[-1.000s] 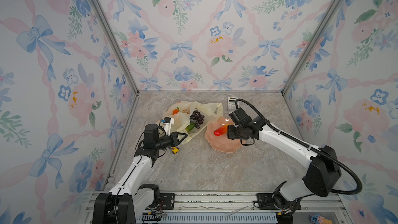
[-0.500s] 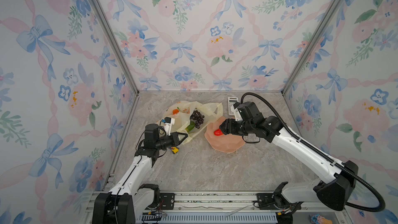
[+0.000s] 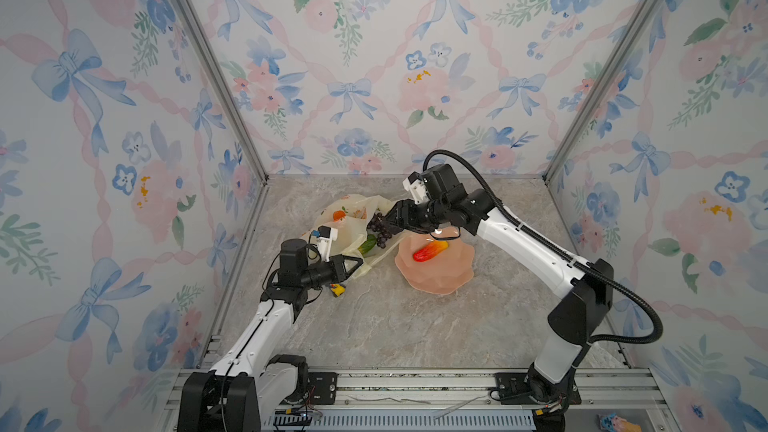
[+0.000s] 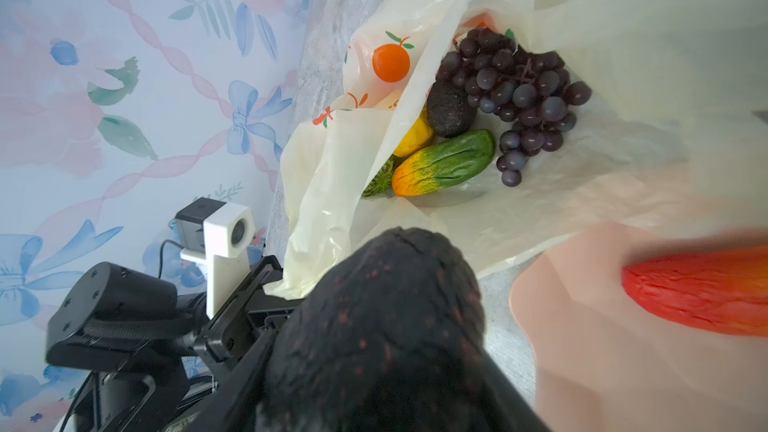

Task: Place the fruits into the plastic bag
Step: 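Lift the avocado and carry it with the right gripper to the bag, then lower the avocado into the bag and open the right gripper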

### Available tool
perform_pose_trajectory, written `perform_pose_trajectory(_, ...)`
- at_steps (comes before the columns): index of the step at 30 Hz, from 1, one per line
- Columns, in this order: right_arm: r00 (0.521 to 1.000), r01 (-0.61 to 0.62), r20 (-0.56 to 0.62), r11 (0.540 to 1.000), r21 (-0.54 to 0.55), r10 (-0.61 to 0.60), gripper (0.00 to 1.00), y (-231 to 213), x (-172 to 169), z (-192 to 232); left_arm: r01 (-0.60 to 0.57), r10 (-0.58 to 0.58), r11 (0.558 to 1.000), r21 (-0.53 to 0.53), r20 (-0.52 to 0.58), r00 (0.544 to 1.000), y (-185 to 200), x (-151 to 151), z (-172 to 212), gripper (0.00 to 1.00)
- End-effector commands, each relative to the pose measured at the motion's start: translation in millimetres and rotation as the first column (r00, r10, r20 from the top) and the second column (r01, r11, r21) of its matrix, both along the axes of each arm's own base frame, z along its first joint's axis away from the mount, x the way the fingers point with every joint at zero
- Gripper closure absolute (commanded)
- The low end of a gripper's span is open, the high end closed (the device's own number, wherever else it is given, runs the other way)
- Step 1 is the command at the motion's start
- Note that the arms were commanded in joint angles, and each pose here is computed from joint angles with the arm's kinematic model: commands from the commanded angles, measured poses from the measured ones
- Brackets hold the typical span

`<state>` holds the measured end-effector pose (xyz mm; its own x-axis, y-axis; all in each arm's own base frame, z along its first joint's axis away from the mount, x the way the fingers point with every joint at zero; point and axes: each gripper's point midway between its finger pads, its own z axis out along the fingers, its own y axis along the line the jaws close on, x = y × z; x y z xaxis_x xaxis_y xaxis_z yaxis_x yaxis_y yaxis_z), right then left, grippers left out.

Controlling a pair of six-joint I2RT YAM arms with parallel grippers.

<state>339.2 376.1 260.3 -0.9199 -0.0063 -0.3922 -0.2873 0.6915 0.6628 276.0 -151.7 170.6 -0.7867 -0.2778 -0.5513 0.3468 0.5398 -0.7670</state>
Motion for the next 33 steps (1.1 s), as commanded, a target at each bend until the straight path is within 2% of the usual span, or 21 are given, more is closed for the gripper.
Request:
perform_pose_trajectory(1,0.997,-0.053,-0.052,0.999,0.006,0.054,0.49,16.0,-3.0,-5.6,0.009,-0.01,1.0,0.018,0.028,1.0,-1.1,-0.4,2.9,1.0)
perform_pose_trajectory(19,0.966,-0.117,-0.236,0.993,-0.034,0.106,0.51,54.3,17.3,-93.8,0.013,-0.014,1.0,0.021,0.032,0.999,-2.1,-1.1,3.7,1.0)
perform_pose_trajectory(33,0.949,-0.139,-0.295,0.986,-0.087,0.108,0.51,65.0,25.5,-140.7,0.015,-0.016,0.999,0.03,0.03,0.999,-3.3,-1.6,2.8,1.0)
